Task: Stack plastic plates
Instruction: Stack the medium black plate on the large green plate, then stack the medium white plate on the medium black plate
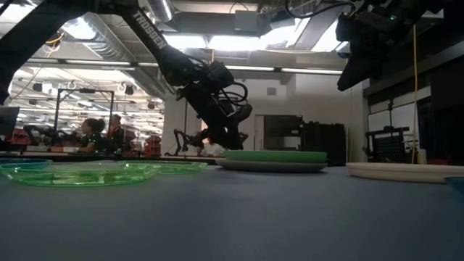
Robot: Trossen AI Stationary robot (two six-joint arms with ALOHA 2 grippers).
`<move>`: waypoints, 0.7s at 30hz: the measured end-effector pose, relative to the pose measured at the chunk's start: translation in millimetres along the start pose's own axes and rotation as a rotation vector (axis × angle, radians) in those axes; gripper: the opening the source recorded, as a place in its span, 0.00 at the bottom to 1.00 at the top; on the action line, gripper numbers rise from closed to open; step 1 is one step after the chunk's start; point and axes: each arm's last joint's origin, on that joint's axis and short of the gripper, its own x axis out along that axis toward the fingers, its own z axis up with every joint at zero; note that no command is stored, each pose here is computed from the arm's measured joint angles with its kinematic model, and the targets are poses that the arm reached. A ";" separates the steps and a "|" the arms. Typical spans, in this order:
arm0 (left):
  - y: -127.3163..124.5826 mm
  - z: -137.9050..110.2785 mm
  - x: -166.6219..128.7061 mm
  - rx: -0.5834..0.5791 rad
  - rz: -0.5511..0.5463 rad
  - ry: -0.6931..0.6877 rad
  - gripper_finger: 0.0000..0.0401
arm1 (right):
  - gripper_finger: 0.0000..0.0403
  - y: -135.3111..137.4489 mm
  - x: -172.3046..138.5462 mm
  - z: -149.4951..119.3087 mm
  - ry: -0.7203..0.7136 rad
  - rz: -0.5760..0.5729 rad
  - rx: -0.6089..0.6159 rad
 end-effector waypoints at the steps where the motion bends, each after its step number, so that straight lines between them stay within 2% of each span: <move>1: 0.0 0.0 0.0 0.000 0.000 0.000 0.15 | 0.20 0.0 0.0 0.0 0.000 0.000 0.000; 12: -1.3 2.7 -0.3 0.002 -0.003 -0.034 0.15 | 0.20 0.0 0.0 -0.1 0.001 0.000 0.000; 21: -4.2 4.2 -4.4 0.071 -0.071 -0.001 0.15 | 0.20 0.1 0.0 -0.1 0.002 0.002 0.000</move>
